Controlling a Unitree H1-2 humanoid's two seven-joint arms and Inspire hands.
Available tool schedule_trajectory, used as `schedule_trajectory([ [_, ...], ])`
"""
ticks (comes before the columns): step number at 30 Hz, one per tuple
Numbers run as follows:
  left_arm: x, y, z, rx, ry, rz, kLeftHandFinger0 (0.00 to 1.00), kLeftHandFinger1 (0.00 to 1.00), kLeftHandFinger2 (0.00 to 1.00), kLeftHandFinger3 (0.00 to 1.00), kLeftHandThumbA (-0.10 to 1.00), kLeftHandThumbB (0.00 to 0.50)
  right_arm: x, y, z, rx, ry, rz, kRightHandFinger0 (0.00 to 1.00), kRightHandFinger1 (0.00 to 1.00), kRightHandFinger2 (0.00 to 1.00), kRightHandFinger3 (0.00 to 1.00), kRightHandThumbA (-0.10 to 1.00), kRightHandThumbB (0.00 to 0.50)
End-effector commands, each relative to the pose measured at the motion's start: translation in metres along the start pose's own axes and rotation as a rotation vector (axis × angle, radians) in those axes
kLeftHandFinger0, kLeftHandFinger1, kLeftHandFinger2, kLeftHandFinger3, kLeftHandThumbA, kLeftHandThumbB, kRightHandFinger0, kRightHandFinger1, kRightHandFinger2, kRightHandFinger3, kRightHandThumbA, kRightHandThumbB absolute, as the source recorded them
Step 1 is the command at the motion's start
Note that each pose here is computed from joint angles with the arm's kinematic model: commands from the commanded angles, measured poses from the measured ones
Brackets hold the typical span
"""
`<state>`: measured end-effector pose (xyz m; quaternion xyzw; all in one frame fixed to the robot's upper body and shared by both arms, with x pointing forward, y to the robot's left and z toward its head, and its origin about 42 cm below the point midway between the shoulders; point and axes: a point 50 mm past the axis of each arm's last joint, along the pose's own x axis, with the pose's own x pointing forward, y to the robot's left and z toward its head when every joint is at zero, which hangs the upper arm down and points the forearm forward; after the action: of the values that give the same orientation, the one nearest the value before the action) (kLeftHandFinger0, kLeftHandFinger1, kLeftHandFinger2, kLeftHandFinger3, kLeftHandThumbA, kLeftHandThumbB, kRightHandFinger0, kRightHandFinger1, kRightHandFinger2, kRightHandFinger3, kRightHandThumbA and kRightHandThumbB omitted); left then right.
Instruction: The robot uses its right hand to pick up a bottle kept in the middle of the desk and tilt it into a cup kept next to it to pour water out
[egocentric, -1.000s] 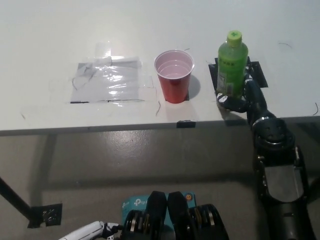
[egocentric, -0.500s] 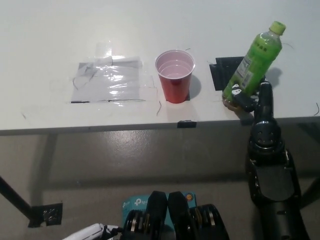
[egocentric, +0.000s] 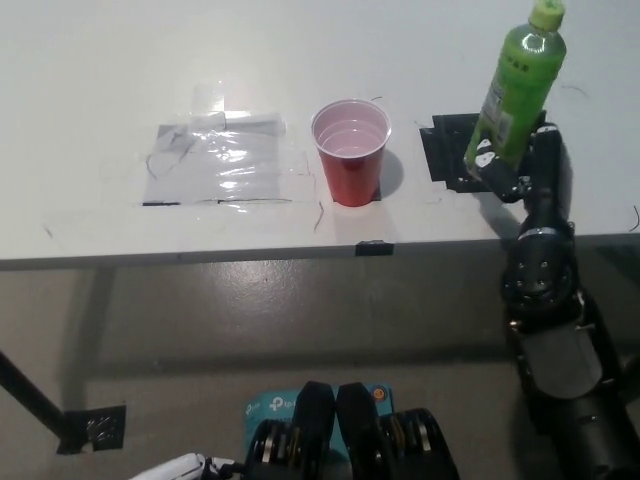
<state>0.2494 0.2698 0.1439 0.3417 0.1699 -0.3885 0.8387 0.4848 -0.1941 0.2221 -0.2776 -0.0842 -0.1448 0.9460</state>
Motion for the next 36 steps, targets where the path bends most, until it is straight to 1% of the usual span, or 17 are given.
schedule_trajectory([
  [1, -0.009, 0.008, 0.004, 0.043, -0.011, 0.015, 1.0, 1.0, 1.0, 1.0, 0.75, 0.353, 0.021, -0.032, 0.035, -0.141, -0.306, -0.059, 0.0, 0.0, 0.13, 0.32, -0.1, 0.0],
  [5, -0.01, 0.012, 0.004, 0.058, -0.006, 0.012, 1.0, 1.0, 1.0, 1.0, 0.75, 0.338, 0.024, -0.051, 0.023, -0.297, -0.362, -0.036, 0.0, 0.0, 0.08, 0.32, -0.1, 0.011],
  [7, -0.011, 0.012, 0.003, 0.054, -0.007, 0.014, 1.0, 1.0, 1.0, 1.0, 0.74, 0.327, 0.025, -0.055, 0.02, -0.333, -0.386, -0.028, 0.0, 0.0, 0.0, 0.3, -0.1, 0.017],
  [8, -0.011, 0.012, 0.003, 0.057, -0.012, 0.015, 1.0, 1.0, 1.0, 1.0, 0.74, 0.33, 0.026, -0.057, 0.018, -0.354, -0.386, -0.015, 0.0, 0.0, 0.0, 0.3, -0.1, 0.003],
  [9, -0.012, 0.012, 0.003, 0.052, -0.013, 0.018, 1.0, 1.0, 1.0, 1.0, 0.75, 0.344, 0.026, -0.06, 0.016, -0.382, -0.4, -0.004, 0.0, 0.0, 0.0, 0.31, -0.1, 0.01],
  [11, -0.012, 0.012, 0.003, 0.052, -0.008, 0.017, 1.0, 1.0, 1.0, 1.0, 0.75, 0.335, 0.026, -0.064, 0.013, -0.451, -0.441, 0.012, 0.0, 0.0, 0.0, 0.32, -0.1, 0.035],
  [13, -0.012, 0.013, 0.003, 0.053, -0.006, 0.019, 1.0, 1.0, 1.0, 1.0, 0.75, 0.339, 0.028, -0.067, 0.01, -0.551, -0.489, 0.04, 0.0, 0.0, 0.0, 0.36, -0.1, 0.091],
  [14, -0.012, 0.015, 0.004, 0.058, -0.003, 0.018, 1.0, 1.0, 1.0, 1.0, 0.74, 0.34, 0.028, -0.068, 0.01, -0.574, -0.496, 0.043, 0.0, 0.0, 0.0, 0.36, -0.1, 0.094],
  [15, -0.012, 0.015, 0.004, 0.057, -0.001, 0.019, 1.0, 1.0, 1.0, 1.0, 0.74, 0.331, 0.029, -0.069, 0.012, -0.623, -0.517, 0.053, 0.0, 0.0, 0.0, 0.38, -0.08, 0.119],
  [16, -0.012, 0.015, 0.004, 0.056, 0.0, 0.018, 1.0, 1.0, 1.0, 1.0, 0.74, 0.341, 0.031, -0.07, 0.014, -0.656, -0.529, 0.061, 0.0, 0.0, 0.0, 0.4, -0.07, 0.158],
  [18, -0.012, 0.017, 0.003, 0.059, 0.0, 0.021, 1.0, 1.0, 1.0, 1.0, 0.75, 0.339, 0.035, -0.071, 0.021, -0.704, -0.543, 0.08, 0.0, 0.0, 0.0, 0.43, -0.07, 0.186],
  [21, -0.012, 0.018, 0.004, 0.059, 0.005, 0.022, 1.0, 1.0, 1.0, 1.0, 0.75, 0.341, 0.042, -0.074, 0.034, -0.756, -0.55, 0.087, 0.0, 0.0, 0.0, 0.42, -0.04, 0.189],
  [24, -0.012, 0.019, 0.005, 0.062, 0.003, 0.023, 1.0, 1.0, 1.0, 1.0, 0.74, 0.34, 0.044, -0.071, 0.044, -0.757, -0.584, 0.072, 0.0, 0.0, 0.0, 0.4, -0.08, 0.167],
  [27, -0.012, 0.019, 0.006, 0.072, -0.003, 0.017, 1.0, 1.0, 1.0, 1.0, 0.76, 0.34, 0.043, -0.063, 0.054, -0.758, -0.597, 0.097, 0.0, 0.0, 0.01, 0.4, -0.01, 0.159],
  [31, -0.012, 0.019, 0.006, 0.072, -0.007, 0.02, 1.0, 1.0, 1.0, 1.0, 0.76, 0.351, 0.041, -0.051, 0.059, -0.771, -0.624, 0.104, 0.0, 0.0, 0.01, 0.41, -0.08, 0.182],
  [35, -0.011, 0.02, 0.006, 0.077, -0.008, 0.013, 1.0, 1.0, 1.0, 1.0, 0.78, 0.348, 0.045, -0.048, 0.061, -0.786, -0.616, 0.107, 0.0, 0.0, 0.01, 0.41, -0.1, 0.186],
  [36, -0.011, 0.02, 0.005, 0.076, -0.009, 0.013, 1.0, 1.0, 1.0, 1.0, 0.78, 0.348, 0.046, -0.048, 0.062, -0.79, -0.617, 0.106, 0.0, 0.0, 0.01, 0.42, -0.1, 0.2],
])
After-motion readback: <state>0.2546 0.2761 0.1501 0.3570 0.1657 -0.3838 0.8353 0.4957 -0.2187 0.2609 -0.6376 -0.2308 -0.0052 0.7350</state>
